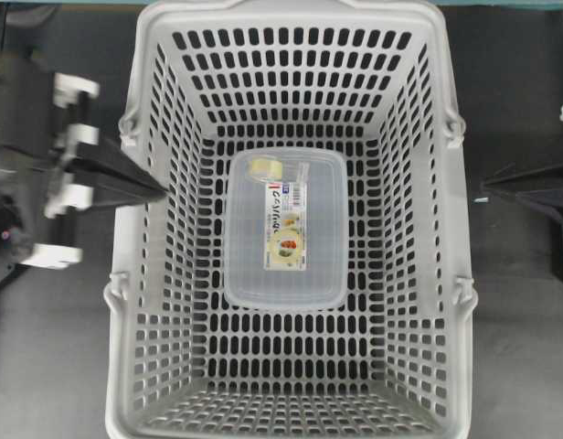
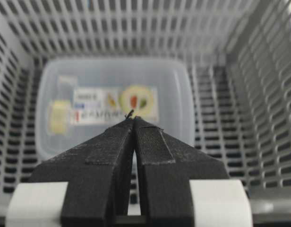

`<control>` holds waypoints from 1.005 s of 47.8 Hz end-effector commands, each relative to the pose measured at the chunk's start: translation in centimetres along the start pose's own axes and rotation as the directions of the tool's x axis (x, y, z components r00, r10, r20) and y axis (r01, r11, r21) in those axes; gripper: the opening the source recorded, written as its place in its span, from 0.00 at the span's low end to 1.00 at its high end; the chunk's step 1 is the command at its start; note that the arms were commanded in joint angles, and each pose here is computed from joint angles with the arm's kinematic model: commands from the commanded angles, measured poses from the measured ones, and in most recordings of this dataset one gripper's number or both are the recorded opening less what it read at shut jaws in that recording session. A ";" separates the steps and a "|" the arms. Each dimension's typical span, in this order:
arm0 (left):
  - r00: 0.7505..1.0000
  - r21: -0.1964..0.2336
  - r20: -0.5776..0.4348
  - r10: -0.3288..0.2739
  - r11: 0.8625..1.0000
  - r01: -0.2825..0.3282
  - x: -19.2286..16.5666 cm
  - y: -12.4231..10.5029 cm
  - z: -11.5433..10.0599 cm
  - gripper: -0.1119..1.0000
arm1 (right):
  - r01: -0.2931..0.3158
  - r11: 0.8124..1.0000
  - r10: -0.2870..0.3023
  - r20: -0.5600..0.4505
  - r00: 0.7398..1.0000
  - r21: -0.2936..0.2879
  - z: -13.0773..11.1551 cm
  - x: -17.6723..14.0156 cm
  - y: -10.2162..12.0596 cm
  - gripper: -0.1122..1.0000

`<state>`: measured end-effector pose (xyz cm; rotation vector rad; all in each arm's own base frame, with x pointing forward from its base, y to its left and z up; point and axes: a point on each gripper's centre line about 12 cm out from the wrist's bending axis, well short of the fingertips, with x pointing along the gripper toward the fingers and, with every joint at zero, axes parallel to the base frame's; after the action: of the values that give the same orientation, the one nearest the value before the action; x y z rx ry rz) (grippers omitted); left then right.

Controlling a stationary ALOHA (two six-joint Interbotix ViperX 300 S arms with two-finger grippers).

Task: Pick up the cellophane tape from the shopping basket with the left arm.
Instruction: 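Move the left gripper over the basket toward the cellophane tape roll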

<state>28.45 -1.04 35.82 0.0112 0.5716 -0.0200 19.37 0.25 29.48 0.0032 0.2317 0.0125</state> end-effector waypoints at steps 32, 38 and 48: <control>0.932 0.022 -0.361 0.018 1.000 -0.011 10.9 0.0 2.0 0.56 | -0.051 0.997 0.049 0.039 0.998 0.055 1.3 -0.4 1.0 0.82; 0.917 0.025 -0.398 0.019 1.000 -0.010 12.7 0.0 1.5 0.86 | -0.052 0.997 0.049 0.047 0.998 0.056 1.5 -0.6 1.0 0.82; 0.895 0.029 -0.445 0.019 1.000 -0.007 15.1 -0.1 1.2 0.90 | -0.051 0.997 0.049 0.045 0.998 0.056 1.4 -0.6 1.0 0.82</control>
<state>41.02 -1.32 27.74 0.0416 1.0588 -0.0095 18.96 1.12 29.93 0.0625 0.2166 0.0518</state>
